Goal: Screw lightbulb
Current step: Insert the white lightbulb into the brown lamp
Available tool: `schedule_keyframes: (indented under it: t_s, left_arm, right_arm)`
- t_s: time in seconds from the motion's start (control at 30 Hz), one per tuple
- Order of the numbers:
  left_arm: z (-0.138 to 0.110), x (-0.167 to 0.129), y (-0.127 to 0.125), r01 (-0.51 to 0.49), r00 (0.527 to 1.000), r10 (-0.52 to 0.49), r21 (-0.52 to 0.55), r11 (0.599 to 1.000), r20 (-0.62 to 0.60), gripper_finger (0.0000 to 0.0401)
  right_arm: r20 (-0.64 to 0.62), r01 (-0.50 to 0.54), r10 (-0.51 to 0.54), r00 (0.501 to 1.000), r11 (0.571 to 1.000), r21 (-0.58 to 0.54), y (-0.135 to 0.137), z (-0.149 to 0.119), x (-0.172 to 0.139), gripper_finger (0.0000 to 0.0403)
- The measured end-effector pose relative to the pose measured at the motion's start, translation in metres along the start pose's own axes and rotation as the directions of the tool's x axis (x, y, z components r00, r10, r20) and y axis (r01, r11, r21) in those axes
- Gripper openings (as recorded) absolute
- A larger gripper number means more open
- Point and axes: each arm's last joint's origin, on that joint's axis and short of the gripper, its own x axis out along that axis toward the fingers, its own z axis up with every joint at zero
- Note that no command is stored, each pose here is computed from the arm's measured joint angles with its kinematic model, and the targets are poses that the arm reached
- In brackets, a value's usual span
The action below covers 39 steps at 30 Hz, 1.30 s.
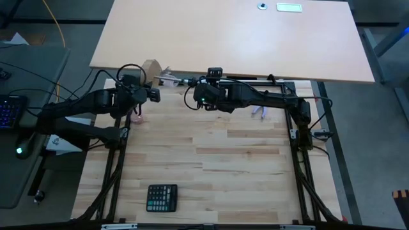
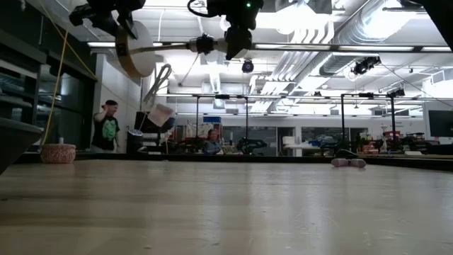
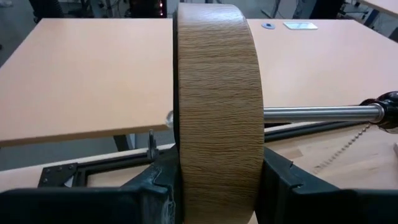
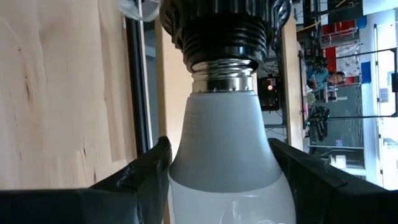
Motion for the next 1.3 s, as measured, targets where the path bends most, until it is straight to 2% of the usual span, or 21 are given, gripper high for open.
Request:
schedule_keyframes:
  t_s: [0.2,0.37,0.57,0.83,1.13,1.23,1.3]
  left_arm:
    - [-0.004,0.001,-0.007,-0.003,1.000,0.003,-0.013,1.000,0.009,0.0119]
    - [-0.007,0.000,-0.014,-0.033,0.998,0.033,0.000,0.999,0.050,0.0119]
    - [-0.009,-0.005,-0.017,-0.048,0.994,0.045,0.029,0.998,0.099,0.0119]
    - [-0.011,-0.012,-0.019,-0.067,0.989,0.042,0.180,0.981,0.139,0.0119]
    - [-0.011,-0.017,-0.020,-0.095,0.983,0.049,0.257,0.962,0.179,0.0119]
    - [-0.013,-0.020,-0.019,-0.091,0.982,0.039,0.275,0.957,0.187,0.0120]
    - [-0.016,-0.021,-0.018,-0.077,0.983,0.024,0.285,0.955,0.184,0.0120]
  right_arm:
    - [-0.003,-0.001,0.001,1.000,1.000,-0.003,0.000,0.000,0.000,0.0234]
    - [0.009,-0.029,0.029,1.000,0.998,0.059,0.001,-0.001,0.001,0.0234]
    - [0.020,-0.045,0.043,0.999,0.996,0.081,0.001,0.000,0.000,0.0234]
    - [0.073,-0.218,0.210,0.975,0.967,0.132,0.008,-0.002,0.000,0.0234]
    - [0.125,-0.317,0.299,0.946,0.935,0.161,0.002,0.000,-0.006,0.0234]
    - [0.161,-0.374,0.347,0.924,0.909,0.183,-0.008,-0.001,-0.008,0.0234]
    - [0.182,-0.436,0.403,0.897,0.875,0.210,-0.014,-0.003,-0.010,0.0234]
